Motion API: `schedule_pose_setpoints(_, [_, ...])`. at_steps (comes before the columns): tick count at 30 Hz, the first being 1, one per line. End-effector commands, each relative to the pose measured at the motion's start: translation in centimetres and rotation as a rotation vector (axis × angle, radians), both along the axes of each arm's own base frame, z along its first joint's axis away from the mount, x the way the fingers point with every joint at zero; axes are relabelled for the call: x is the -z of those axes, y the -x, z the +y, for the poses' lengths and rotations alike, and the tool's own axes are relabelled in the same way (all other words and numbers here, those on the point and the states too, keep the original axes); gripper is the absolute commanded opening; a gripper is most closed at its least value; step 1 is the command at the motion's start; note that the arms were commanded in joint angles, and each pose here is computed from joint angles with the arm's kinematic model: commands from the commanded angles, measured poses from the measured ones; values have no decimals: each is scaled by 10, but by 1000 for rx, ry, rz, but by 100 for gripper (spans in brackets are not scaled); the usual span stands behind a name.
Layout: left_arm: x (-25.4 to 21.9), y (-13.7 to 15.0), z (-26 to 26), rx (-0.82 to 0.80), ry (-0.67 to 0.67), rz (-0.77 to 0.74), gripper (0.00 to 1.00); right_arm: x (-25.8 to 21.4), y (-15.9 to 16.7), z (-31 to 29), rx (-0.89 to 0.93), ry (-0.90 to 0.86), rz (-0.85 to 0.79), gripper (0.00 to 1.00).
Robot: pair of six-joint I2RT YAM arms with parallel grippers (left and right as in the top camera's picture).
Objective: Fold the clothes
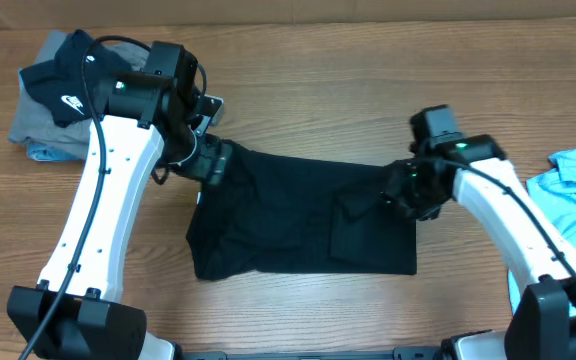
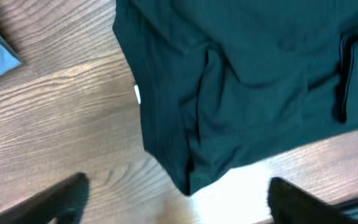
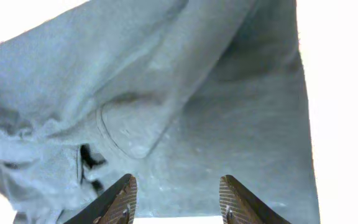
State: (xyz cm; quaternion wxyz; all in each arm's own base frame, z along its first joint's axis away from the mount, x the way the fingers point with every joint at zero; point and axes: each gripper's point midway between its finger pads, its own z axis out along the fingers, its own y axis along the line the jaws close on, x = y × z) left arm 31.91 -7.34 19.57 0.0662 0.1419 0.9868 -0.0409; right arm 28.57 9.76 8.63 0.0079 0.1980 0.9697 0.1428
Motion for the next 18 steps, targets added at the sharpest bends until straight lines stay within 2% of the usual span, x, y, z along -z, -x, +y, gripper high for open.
schedule_pose_setpoints(1, [22,4,2,-56,59,42,100,-18,-2,9,-91,-73,-53,47])
schedule_pose_setpoints(6, [71,10,3,-102,170,115,100,-18,0,9,-109,-70,-48,47])
schedule_pose_setpoints(11, [117,11,16,-150,209,151,100,-17,1,9,-109,-70,-44,48])
schedule_pose_setpoints(14, [137,14,12,-109,260,179,100,-17,1,9,-109,-70,-45,48])
schedule_pose_setpoints(18, [159,19,8,-50,262,235,90,-17,1,9,-110,-70,-45,48])
